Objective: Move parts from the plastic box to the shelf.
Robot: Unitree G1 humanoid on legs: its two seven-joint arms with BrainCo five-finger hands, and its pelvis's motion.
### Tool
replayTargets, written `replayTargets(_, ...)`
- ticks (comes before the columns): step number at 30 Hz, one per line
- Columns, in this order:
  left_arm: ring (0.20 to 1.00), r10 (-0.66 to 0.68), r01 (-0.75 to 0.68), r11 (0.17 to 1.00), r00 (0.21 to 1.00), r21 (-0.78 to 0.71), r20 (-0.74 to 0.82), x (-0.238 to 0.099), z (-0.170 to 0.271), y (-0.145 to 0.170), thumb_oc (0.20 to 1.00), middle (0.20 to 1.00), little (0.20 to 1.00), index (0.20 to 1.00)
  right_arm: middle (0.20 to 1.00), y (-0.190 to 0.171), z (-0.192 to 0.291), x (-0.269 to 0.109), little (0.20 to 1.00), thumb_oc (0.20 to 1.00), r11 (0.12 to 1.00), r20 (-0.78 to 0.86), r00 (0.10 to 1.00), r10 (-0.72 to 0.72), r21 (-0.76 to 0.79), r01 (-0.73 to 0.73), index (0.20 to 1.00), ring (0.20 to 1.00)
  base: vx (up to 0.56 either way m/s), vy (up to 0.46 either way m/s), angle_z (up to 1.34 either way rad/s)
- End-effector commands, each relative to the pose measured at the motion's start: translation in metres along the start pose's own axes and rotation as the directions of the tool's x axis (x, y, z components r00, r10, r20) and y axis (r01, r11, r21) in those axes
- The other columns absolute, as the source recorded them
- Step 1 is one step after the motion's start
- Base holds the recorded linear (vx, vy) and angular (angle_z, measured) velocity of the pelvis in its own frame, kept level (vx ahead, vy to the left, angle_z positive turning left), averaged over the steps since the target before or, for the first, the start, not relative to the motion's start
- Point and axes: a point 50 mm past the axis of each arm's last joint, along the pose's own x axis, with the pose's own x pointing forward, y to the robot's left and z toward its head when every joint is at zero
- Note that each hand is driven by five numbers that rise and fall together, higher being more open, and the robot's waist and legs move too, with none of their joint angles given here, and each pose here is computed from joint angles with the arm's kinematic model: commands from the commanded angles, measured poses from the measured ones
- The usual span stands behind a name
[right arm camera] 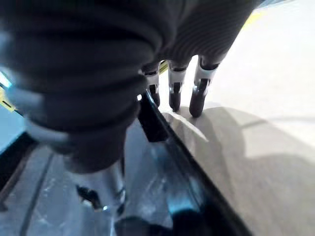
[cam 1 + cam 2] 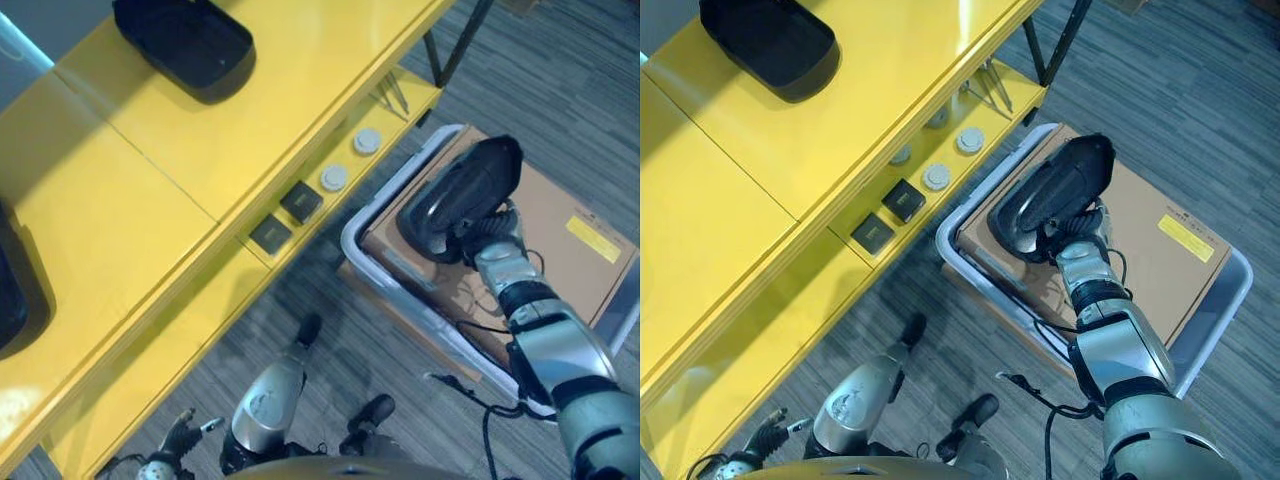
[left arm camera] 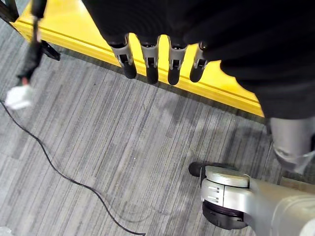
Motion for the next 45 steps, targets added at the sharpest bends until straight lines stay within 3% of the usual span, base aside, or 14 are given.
replayTargets(1,1.000,0.011,-0.010,1.000,1.000,0.016,-0.029,-0.005,-0.013,0.009,1.000,1.000,1.000,1.000,0.200,-0.003,-0.049,-0.003,0.200,0.200,0.992,-0.126,0.992,0.022,-0.121,-0.037,0.200,0.200,-0.03,-0.056,0.05)
replayTargets(6,1.000,0.028,-0.028,0.999,1.000,0.021,-0.010,-0.004,-0.009,0.014,1.000,1.000,1.000,1.000,0.200,-0.004,-0.050,-0.003,0.200,0.200,0.995,-0.124,0.992,0.028,-0.088,-0.039,0.200,0.200,-0.02,-0.063,0.05)
replayTargets(9,1.000,0.036,-0.036,0.999,0.999,0.024,0.002,-0.003,-0.007,0.017,1.000,1.000,1.000,1.000,0.291,-0.005,-0.046,-0.002,0.291,0.291,0.996,-0.096,0.995,0.036,-0.074,-0.043,0.291,0.291,-0.01,-0.069,0.00)
replayTargets(14,1.000,0.043,-0.043,0.999,0.999,0.031,0.006,-0.004,-0.007,0.017,1.000,1.000,1.000,1.000,0.300,-0.004,-0.046,-0.002,0.300,0.300,0.997,-0.080,0.996,0.043,-0.060,-0.048,0.300,0.300,0.01,-0.055,-0.01)
replayTargets(17,1.000,0.045,-0.045,0.998,0.999,0.039,0.011,-0.006,-0.009,0.015,1.000,1.000,1.000,1.000,0.347,-0.004,-0.048,-0.004,0.347,0.347,0.997,-0.074,0.996,0.050,-0.050,-0.054,0.347,0.347,0.02,-0.055,-0.05)
replayTargets(22,1.000,0.055,-0.053,0.998,0.998,-0.039,0.044,-0.008,-0.008,0.013,1.000,1.000,1.000,1.000,0.344,-0.002,-0.048,-0.006,0.344,0.344,0.997,-0.039,0.997,0.063,-0.036,-0.065,0.344,0.344,0.04,-0.064,-0.08)
replayTargets(23,1.000,0.060,-0.048,0.989,0.994,-0.139,0.086,-0.007,0.000,0.016,1.000,1.000,1.000,1.000,0.325,0.001,-0.044,-0.009,0.325,0.325,0.997,-0.013,0.997,0.074,-0.026,-0.075,0.325,0.325,0.09,-0.115,-0.05)
replayTargets(28,1.000,0.024,0.059,0.957,0.959,-0.283,0.281,-0.004,0.044,0.023,1.000,1.000,1.000,1.000,0.278,0.009,-0.038,-0.019,0.278,0.278,0.995,0.036,0.996,0.084,0.046,-0.085,0.278,0.278,0.08,-0.122,-0.05)
replayTargets(31,1.000,-0.041,0.175,0.943,0.906,-0.283,0.422,-0.010,0.086,0.025,1.000,1.000,1.000,1.000,0.272,0.014,-0.040,-0.029,0.272,0.272,0.993,0.055,0.995,0.085,0.082,-0.090,0.272,0.272,0.11,-0.120,-0.02)
replayTargets(33,1.000,-0.098,0.264,0.924,0.862,-0.277,0.497,-0.017,0.112,0.025,1.000,1.000,1.000,1.000,0.209,0.017,-0.041,-0.036,0.209,0.209,0.990,0.071,0.993,0.096,0.094,-0.103,0.209,0.209,0.10,-0.088,-0.07)
replayTargets(37,1.000,-0.187,0.414,0.874,0.768,-0.252,0.612,-0.027,0.148,0.016,1.000,1.000,1.000,1.000,0.228,0.023,-0.040,-0.045,0.228,0.228,0.985,0.107,0.987,0.119,0.110,-0.130,0.228,0.228,0.05,-0.062,-0.19)
replayTargets(41,1.000,-0.257,0.544,0.803,0.682,-0.241,0.685,-0.035,0.185,0.003,1.000,1.000,1.000,1.000,0.263,0.029,-0.037,-0.053,0.263,0.263,0.981,0.156,0.975,0.157,0.092,-0.173,0.263,0.263,0.04,-0.065,-0.13)
replayTargets(43,1.000,-0.300,0.593,0.777,0.643,-0.211,0.705,-0.040,0.211,-0.006,1.000,1.000,1.000,1.000,0.200,0.034,-0.031,-0.057,0.200,0.200,0.976,0.181,0.965,0.188,0.074,-0.204,0.200,0.200,0.03,-0.062,-0.15)
replayTargets(45,1.000,-0.327,0.609,0.770,0.633,-0.190,0.702,-0.041,0.231,-0.014,1.000,1.000,1.000,1.000,0.200,0.039,-0.025,-0.059,0.200,0.200,0.967,0.206,0.952,0.227,0.071,-0.245,0.200,0.200,0.03,-0.039,-0.32)
